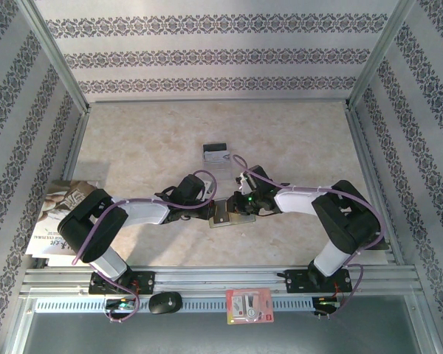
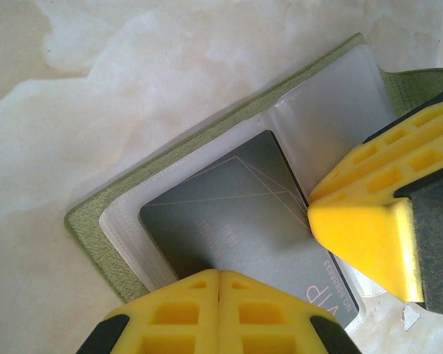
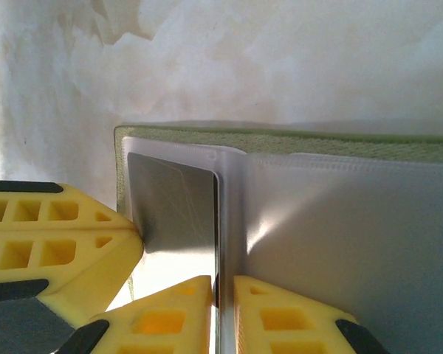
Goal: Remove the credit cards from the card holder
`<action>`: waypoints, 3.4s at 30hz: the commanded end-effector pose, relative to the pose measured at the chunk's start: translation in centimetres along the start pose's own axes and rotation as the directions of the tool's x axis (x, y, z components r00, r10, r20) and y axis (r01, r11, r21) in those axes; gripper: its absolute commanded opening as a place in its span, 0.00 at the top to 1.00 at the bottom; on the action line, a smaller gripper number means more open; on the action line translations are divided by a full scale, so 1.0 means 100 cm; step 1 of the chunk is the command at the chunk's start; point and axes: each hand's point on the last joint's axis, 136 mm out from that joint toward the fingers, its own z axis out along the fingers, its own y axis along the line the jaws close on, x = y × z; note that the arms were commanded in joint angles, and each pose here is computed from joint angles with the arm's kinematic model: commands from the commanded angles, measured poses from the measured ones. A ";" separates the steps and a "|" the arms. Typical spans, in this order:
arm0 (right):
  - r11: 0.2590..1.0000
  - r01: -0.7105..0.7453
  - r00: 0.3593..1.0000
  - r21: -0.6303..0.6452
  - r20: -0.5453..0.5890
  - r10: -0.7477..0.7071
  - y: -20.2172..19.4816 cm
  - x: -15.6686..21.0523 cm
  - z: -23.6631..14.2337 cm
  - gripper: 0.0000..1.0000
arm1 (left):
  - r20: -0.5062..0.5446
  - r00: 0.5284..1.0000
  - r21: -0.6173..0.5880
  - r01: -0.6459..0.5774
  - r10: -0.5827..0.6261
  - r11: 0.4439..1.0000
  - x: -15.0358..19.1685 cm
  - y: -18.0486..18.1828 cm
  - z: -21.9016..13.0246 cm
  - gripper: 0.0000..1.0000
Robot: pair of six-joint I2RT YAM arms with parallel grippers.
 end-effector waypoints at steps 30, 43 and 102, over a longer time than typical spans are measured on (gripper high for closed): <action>0.999 0.020 0.995 0.047 0.101 -0.025 -0.012 -0.001 -0.022 1.00 | -0.046 0.999 -0.047 0.000 -0.002 0.999 0.014 0.020 0.004 1.00; 0.993 0.104 0.993 -0.061 0.062 -0.101 0.020 -0.002 -0.015 0.72 | -0.035 0.999 -0.055 -0.003 0.001 0.998 0.012 0.020 -0.001 0.96; 0.999 0.022 0.998 0.045 0.052 -0.025 -0.008 0.002 -0.008 0.88 | -0.060 0.998 -0.095 -0.002 -0.004 0.995 0.029 0.034 0.006 0.93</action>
